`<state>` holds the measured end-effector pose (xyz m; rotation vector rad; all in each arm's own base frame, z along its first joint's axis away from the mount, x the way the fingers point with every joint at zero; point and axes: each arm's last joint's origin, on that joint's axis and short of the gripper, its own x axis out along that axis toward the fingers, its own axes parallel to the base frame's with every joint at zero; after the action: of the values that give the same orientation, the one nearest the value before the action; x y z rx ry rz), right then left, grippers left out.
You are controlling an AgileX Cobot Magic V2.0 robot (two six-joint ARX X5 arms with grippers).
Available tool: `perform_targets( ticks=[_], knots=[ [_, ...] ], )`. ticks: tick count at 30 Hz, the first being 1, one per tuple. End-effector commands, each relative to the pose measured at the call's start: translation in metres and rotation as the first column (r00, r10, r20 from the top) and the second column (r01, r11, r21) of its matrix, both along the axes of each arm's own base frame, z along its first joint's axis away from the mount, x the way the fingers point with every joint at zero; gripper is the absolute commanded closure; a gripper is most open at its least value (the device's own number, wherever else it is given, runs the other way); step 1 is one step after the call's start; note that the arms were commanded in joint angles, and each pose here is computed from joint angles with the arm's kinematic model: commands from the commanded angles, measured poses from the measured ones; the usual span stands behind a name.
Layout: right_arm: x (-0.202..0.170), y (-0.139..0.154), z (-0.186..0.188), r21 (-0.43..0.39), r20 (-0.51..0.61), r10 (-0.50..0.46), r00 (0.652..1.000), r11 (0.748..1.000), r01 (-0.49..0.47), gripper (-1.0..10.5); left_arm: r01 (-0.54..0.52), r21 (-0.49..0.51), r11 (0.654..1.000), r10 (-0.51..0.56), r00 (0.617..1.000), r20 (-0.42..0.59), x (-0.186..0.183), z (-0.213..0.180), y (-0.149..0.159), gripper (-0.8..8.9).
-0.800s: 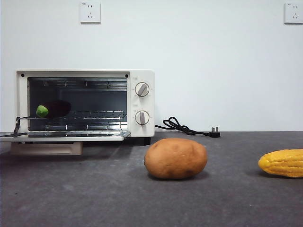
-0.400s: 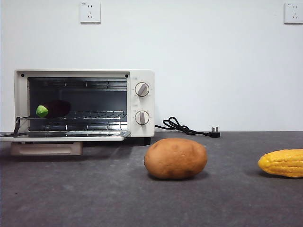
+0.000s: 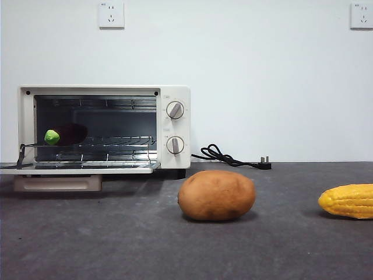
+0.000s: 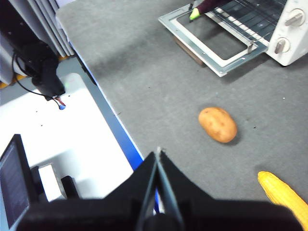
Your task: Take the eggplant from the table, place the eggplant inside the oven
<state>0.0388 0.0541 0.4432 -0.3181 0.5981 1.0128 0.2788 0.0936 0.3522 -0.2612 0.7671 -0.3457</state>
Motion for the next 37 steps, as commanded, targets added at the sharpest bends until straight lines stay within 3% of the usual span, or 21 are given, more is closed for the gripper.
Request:
perform_targets(
  ticks=[1, 14, 26, 32, 37],
  knots=[
    [0.000, 0.000, -0.004, -0.026, -0.015, 0.000, 1.000, 1.000, -0.001, 9.6, 0.024, 0.006, 1.000, -0.023, 0.999, -0.037, 0.008, -0.025, 0.009, 8.20],
    [0.001, -0.001, -0.004, -0.017, -0.040, -0.059, 0.997, 0.998, 0.058, 9.6, -0.068, -0.091, 0.994, 0.059, 0.993, -0.098, 0.002, -0.138, 0.044, 8.20],
    [0.001, -0.001, -0.004, 0.012, -0.098, -0.109, 0.989, 0.994, 0.111, 9.6, -0.073, -0.141, 0.987, 0.047, 0.982, -0.186, 0.019, -0.202, 0.052, 8.20],
    [0.001, -0.001, -0.004, 0.022, -0.122, -0.145, 0.982, 0.989, 0.148, 9.6, -0.040, -0.254, 0.966, -0.003, 0.986, -0.165, 0.028, -0.227, 0.053, 8.20],
    [0.001, -0.001, -0.004, 0.029, -0.139, -0.165, 0.977, 0.985, 0.170, 9.6, -0.016, -0.280, 0.960, -0.031, 0.987, -0.160, 0.034, -0.240, 0.049, 8.20]
  ],
)
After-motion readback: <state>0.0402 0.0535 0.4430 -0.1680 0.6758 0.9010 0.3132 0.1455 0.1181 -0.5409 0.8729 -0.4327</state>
